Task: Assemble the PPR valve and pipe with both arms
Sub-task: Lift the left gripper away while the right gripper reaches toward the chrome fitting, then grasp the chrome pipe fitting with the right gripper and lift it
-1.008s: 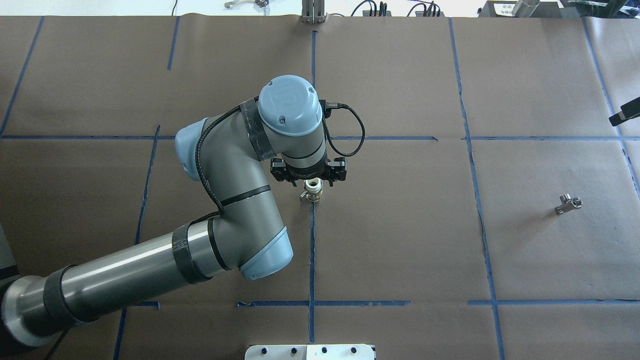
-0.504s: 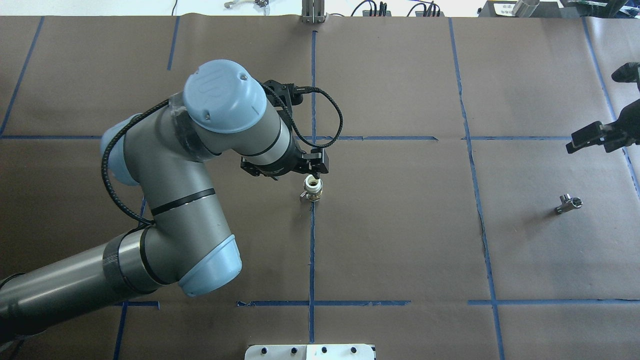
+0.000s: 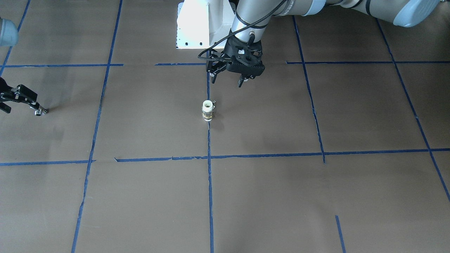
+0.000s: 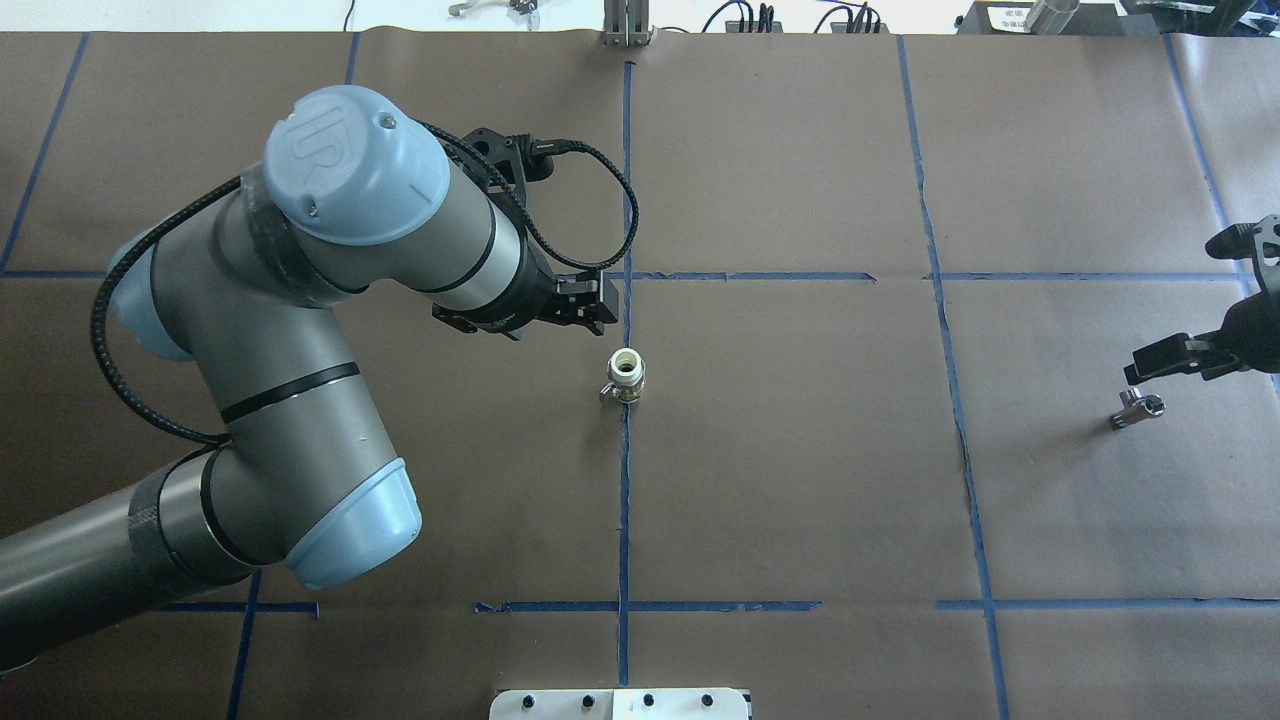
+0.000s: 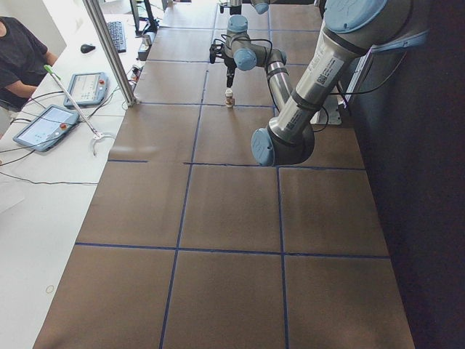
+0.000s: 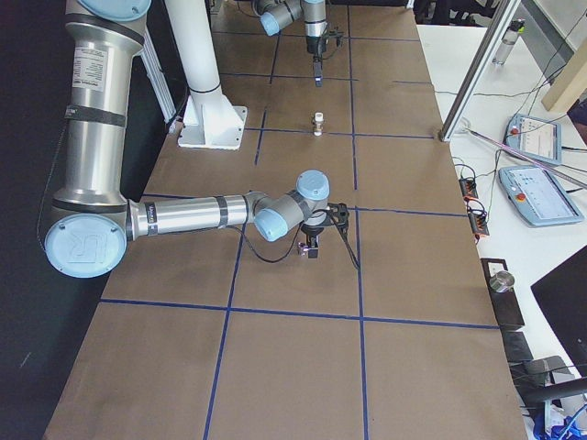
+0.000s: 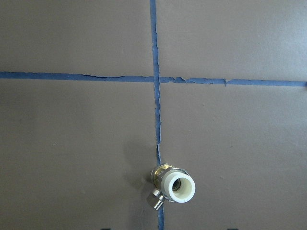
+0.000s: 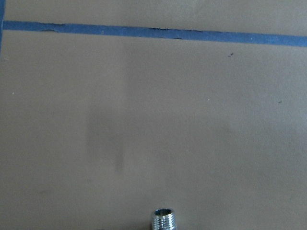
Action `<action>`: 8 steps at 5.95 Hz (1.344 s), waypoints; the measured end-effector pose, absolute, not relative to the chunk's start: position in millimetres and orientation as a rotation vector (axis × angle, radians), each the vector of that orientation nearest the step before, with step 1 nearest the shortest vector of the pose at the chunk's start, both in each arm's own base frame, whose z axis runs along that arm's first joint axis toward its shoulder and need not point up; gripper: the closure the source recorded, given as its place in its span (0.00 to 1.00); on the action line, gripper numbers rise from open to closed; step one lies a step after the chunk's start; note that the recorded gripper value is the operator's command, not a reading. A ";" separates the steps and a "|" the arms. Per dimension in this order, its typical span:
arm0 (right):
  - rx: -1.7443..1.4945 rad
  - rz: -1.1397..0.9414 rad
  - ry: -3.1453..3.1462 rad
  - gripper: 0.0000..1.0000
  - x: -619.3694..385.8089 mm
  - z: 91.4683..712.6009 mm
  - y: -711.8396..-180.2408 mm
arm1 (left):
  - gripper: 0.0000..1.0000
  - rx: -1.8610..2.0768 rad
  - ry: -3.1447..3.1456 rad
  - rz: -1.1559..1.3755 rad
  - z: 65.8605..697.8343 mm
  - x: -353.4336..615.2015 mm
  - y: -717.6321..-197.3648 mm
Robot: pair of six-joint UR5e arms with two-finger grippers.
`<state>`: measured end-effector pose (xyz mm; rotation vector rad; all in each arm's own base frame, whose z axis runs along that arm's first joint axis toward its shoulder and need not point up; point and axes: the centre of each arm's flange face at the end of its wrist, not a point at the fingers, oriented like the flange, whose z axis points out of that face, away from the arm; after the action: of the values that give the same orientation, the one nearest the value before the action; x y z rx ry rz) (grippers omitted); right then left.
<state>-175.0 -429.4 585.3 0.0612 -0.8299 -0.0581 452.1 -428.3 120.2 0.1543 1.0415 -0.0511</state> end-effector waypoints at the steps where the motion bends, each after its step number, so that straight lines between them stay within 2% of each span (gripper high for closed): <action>1: 0.045 -0.067 -0.825 0.07 -182.0 591.4 -425.1 | 0.16 0.157 1.043 -0.053 122.1 447.2 -427.3; 3: 0.017 -0.082 -0.813 0.13 -193.4 603.9 -421.7 | 0.16 0.157 1.042 -0.054 124.4 445.6 -426.7; 4: 0.010 -0.088 -0.812 0.30 -198.5 605.8 -421.8 | 0.16 0.155 1.041 -0.054 126.2 445.9 -426.5; 6: 0.006 -0.093 -0.813 0.83 -203.0 605.6 -422.1 | 0.16 0.152 1.037 -0.053 129.2 446.3 -426.3; 7: 0.006 -0.093 -0.813 1.00 -203.3 606.1 -422.2 | 0.16 0.152 1.037 -0.054 129.4 446.3 -426.3; 8: 0.005 -0.094 -0.813 1.00 -203.6 606.1 -422.1 | 0.16 0.152 1.037 -0.054 129.7 446.3 -426.4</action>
<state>-203.6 -422.1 606.1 0.0052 -0.8134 -0.0938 446.3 -426.4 129.7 0.1524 1.0370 -0.0544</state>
